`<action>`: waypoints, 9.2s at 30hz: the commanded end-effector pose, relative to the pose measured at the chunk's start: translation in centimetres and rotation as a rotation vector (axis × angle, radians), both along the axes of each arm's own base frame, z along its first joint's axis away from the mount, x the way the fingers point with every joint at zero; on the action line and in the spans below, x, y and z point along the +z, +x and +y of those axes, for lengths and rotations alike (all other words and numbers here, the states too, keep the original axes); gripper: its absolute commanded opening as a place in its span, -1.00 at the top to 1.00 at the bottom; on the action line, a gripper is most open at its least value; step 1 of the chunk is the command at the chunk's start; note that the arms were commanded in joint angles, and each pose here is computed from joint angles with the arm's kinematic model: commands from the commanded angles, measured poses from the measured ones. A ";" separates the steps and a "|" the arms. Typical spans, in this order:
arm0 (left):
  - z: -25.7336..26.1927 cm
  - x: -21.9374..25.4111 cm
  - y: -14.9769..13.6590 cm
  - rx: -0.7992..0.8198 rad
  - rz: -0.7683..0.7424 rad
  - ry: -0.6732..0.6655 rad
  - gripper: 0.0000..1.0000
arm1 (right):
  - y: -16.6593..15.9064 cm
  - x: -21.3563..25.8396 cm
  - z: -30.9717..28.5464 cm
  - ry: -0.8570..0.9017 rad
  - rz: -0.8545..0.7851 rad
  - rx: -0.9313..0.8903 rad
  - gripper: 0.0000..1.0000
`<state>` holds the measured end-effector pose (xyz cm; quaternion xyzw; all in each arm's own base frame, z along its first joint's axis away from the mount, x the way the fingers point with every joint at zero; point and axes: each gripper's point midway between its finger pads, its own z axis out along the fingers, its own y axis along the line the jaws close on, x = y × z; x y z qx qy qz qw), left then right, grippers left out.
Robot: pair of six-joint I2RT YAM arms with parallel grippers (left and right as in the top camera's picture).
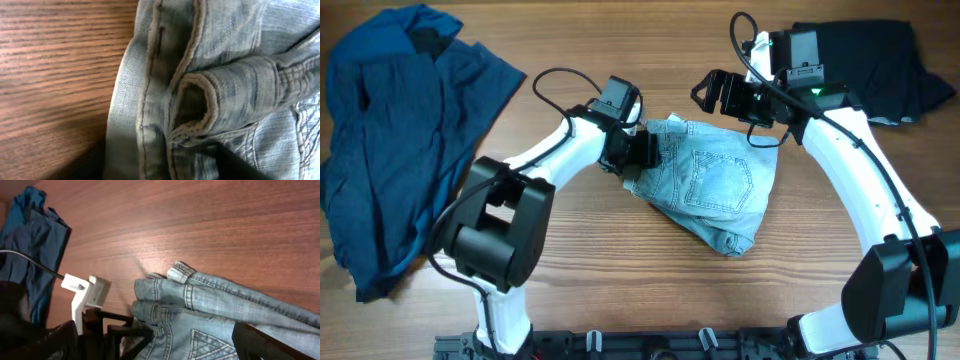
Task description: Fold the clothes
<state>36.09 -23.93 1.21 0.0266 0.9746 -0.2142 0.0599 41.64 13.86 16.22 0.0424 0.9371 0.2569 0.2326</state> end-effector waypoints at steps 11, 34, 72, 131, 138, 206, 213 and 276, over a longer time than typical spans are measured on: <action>24.6 8.6 11.5 0.823 -0.120 -0.148 -1.00 | -3.3 -1.3 3.4 -0.210 0.026 0.077 -0.99; 33.4 7.1 8.8 0.916 -0.110 0.026 -1.00 | -5.7 -10.6 12.5 -0.701 0.243 0.131 -0.99; 35.5 6.7 8.2 0.963 -0.123 0.148 -0.99 | -0.2 -4.6 7.5 -0.668 0.151 0.065 0.91; 35.5 6.6 8.1 0.963 -0.119 0.155 -1.00 | 1.1 3.8 2.4 -0.572 0.073 0.122 0.91; 35.5 6.6 8.1 0.964 -0.120 0.155 -1.00 | 5.2 13.9 -2.2 -0.287 -0.188 -0.225 0.91; 32.7 10.9 10.0 0.894 -0.241 0.025 -1.00 | 4.7 11.9 -23.7 0.038 -0.147 -0.207 -0.99; 31.0 29.6 4.0 0.796 -0.679 0.035 -1.00 | 0.2 21.4 -13.7 -0.195 -0.496 0.209 -0.99; 25.4 14.5 -11.5 0.683 -1.249 0.025 -0.99 | -0.5 24.1 -11.9 -0.270 -0.638 0.315 -0.99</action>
